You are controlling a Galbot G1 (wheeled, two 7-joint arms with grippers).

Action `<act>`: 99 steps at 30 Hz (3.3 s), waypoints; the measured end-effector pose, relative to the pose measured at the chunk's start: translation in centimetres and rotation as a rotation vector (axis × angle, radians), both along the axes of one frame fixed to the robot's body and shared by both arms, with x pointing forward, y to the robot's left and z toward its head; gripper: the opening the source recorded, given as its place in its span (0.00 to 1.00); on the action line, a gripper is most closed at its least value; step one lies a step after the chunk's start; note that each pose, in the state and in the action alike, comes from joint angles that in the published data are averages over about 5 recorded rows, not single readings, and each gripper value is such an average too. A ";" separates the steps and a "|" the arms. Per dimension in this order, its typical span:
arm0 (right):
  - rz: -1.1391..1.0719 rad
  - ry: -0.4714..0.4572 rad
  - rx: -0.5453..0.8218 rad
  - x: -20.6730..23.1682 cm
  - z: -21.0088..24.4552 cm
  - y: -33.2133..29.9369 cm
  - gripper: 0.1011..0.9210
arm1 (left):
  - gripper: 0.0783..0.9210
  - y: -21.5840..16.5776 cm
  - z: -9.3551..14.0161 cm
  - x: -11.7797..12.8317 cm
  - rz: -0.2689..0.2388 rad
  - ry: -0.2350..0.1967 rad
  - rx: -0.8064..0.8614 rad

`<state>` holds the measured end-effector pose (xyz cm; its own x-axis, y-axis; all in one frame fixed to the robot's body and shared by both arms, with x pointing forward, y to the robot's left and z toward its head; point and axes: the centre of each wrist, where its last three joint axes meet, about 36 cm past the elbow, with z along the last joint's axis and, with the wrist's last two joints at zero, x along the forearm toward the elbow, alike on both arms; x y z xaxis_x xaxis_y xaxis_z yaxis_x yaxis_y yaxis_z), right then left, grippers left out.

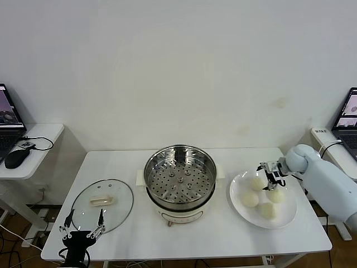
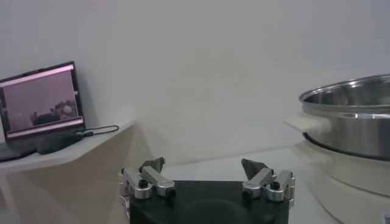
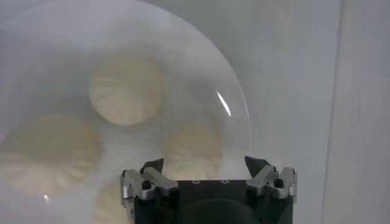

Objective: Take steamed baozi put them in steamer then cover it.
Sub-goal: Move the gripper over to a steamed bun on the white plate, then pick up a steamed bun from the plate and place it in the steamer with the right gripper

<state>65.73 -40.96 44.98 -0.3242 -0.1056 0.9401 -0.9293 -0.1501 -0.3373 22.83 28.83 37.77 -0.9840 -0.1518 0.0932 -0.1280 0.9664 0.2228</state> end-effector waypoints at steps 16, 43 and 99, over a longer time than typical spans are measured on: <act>-0.008 0.042 -0.026 0.8 -1.0 0.9 0.74 | 0.88 -0.1 0.1 -0.1 0.004 -0.002 -0.001; 0.020 0.040 -0.004 1.0 6.8 0.2 0.60 | 0.88 -0.4 0.7 0.1 -0.011 -0.014 -0.004; 0.962 -0.148 -0.100 3.1 14.7 33.3 0.62 | 0.88 0.4 2.0 0.3 0.022 -0.054 -0.014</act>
<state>68.86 -7.62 59.66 -0.2568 -0.3092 0.9157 -0.3444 -0.8560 -0.3857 23.15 29.22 39.72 -0.9841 -0.1723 0.0422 -0.1606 0.9663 0.2013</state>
